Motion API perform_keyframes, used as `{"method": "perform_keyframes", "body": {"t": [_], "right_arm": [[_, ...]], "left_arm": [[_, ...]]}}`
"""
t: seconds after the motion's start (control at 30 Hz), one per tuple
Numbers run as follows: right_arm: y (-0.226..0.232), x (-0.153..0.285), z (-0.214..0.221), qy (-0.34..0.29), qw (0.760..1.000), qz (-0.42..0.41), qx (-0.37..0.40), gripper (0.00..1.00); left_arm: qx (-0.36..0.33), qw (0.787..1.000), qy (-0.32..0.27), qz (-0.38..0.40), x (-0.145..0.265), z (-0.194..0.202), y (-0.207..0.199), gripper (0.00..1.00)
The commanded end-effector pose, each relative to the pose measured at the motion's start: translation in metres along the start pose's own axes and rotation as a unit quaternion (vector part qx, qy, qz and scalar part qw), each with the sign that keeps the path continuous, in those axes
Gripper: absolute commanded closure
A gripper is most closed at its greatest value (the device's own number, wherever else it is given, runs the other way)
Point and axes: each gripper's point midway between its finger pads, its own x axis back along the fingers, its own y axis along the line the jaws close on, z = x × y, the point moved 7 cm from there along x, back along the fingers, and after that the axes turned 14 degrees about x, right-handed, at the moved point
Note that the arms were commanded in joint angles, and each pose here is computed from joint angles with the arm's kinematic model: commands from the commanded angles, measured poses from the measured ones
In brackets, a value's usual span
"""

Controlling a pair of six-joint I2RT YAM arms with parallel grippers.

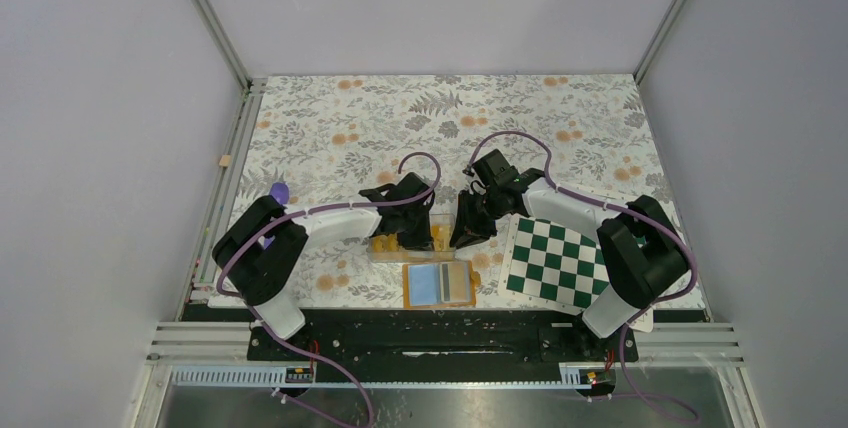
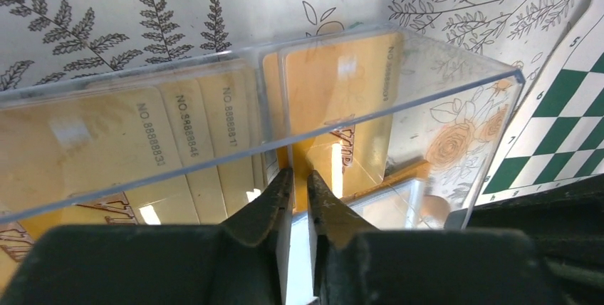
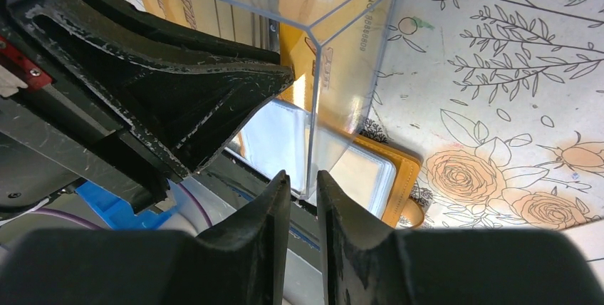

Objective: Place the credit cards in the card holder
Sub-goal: Pick up the credit card from the storage box.

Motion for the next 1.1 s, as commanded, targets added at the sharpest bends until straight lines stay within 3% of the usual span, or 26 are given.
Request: {"method": "perform_keyframes", "body": {"t": [0.0, 0.23, 0.73, 1.07], "right_arm": [[0.002, -0.003, 0.001, 0.005, 1.0, -0.014, 0.011, 0.74], [0.001, -0.004, 0.002, 0.009, 1.0, -0.014, 0.011, 0.74], [-0.001, -0.006, 0.004, 0.015, 1.0, -0.013, 0.009, 0.75], [-0.003, -0.007, 0.005, 0.019, 1.0, -0.011, 0.009, 0.76]], "left_arm": [[-0.016, 0.999, -0.02, 0.024, 0.004, -0.007, -0.017, 0.92], [-0.025, 0.999, -0.027, 0.036, 0.01, -0.007, -0.024, 1.0], [-0.038, 0.996, -0.045, 0.071, 0.03, -0.008, -0.039, 1.0], [-0.058, 0.996, -0.048, 0.051, 0.035, -0.005, -0.043, 1.0]]}}
